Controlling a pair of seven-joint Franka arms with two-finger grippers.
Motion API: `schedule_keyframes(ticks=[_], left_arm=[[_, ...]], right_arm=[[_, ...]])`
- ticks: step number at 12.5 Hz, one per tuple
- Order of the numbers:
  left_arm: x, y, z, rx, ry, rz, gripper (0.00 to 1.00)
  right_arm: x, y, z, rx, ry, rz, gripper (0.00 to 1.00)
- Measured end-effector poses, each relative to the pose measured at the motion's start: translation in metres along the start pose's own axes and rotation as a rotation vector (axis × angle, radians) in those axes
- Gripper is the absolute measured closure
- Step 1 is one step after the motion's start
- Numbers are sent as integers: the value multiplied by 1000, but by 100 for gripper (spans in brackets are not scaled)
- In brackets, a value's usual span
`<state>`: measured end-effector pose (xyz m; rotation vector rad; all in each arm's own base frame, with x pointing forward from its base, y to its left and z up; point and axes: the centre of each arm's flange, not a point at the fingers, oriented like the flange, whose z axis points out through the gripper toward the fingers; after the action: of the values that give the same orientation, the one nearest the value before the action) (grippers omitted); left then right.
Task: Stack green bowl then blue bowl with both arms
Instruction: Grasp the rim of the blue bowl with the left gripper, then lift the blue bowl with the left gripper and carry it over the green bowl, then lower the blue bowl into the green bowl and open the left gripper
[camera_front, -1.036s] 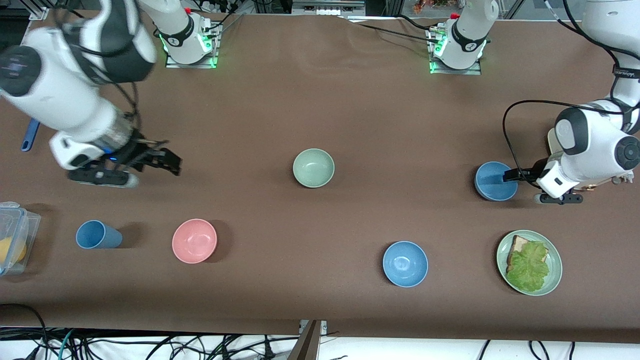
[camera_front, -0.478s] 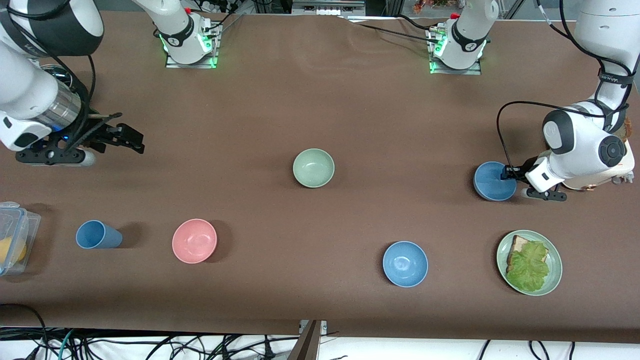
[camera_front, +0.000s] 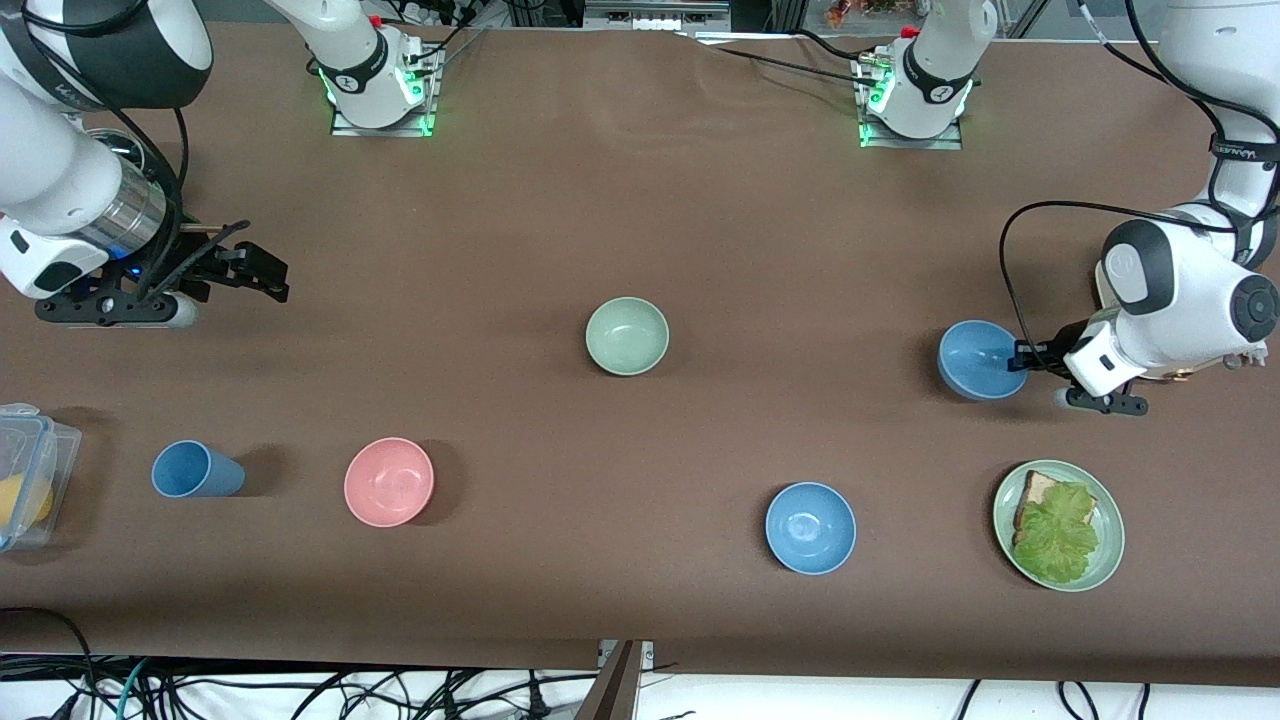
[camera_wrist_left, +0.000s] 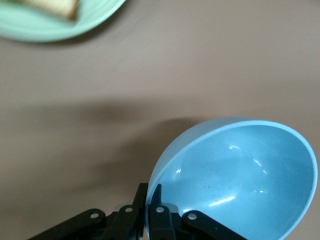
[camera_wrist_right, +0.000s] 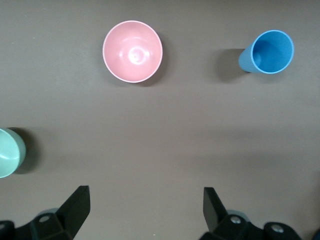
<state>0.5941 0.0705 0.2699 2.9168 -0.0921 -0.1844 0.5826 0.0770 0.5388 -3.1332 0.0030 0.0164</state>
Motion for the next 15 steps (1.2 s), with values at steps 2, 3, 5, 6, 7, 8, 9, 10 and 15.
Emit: schedule_keyframes(ticks=[2, 3, 5, 6, 7, 8, 9, 10, 15], left_arm=[[25, 88, -25, -2, -3, 4, 95], [32, 137, -28, 4, 0, -7, 95], [32, 241, -20, 18, 2, -64, 95], [27, 290, -12, 24, 0, -98, 95], [21, 332, 0, 31, -8, -129, 95], [14, 367, 16, 41, -20, -156, 95], [7, 399, 35, 53, -34, -182, 95], [1, 426, 53, 62, -39, -208, 95], [-14, 489, 107, 80, -37, -244, 95]], right_arm=[[0, 1, 0, -6, 0, 0, 0], [0, 2, 0, -6, -1, 1, 0], [0, 2, 1, -7, -2, 2, 0], [0, 2, 1, -7, -2, 2, 0], [0, 2, 1, -7, -3, 2, 0], [0, 3, 1, -7, -3, 3, 0], [0, 4, 1, -7, -3, 4, 0], [0, 4, 1, -7, -3, 5, 0], [0, 6, 3, -8, -6, 7, 0]])
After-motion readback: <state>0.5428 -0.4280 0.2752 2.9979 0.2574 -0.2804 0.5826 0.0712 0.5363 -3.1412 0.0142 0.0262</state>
